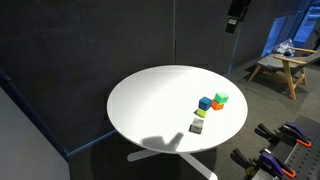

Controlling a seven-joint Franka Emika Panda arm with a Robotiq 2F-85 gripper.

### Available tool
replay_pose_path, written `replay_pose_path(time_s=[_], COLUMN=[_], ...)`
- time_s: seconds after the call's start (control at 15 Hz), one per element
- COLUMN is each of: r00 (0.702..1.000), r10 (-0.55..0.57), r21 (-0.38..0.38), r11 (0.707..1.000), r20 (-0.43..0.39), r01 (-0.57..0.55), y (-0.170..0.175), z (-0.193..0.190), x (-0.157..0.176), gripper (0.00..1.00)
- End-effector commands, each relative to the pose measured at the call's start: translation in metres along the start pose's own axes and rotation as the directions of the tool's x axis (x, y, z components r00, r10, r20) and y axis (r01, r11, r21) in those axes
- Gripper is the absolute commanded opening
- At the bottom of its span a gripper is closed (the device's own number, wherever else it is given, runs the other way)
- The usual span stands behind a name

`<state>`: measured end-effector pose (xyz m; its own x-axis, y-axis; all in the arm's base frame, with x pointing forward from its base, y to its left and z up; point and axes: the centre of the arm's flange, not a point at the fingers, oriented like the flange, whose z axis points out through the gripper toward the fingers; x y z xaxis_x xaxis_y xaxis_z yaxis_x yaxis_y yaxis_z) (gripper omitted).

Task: Pick up the blue block and put it on the table

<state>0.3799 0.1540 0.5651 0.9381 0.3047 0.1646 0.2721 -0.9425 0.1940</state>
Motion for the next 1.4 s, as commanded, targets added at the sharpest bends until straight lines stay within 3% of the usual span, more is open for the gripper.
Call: replay_pose_path(time_s=[0.0, 0.67, 1.33], r00=[1.0, 1.0, 0.991], r10=[0.0, 0.0, 0.125], r21=[0.0, 0.014, 0.173], r11=[1.0, 1.0, 0.976], r20=[-0.001, 0.003, 0.043], r01=[0.0, 0.0, -0.131], y=[0.0, 0.005, 0.073], z=[-0.001, 0.0, 0.018], x=[0.0, 0.0, 0.011], gripper=[1.0, 1.0, 1.0])
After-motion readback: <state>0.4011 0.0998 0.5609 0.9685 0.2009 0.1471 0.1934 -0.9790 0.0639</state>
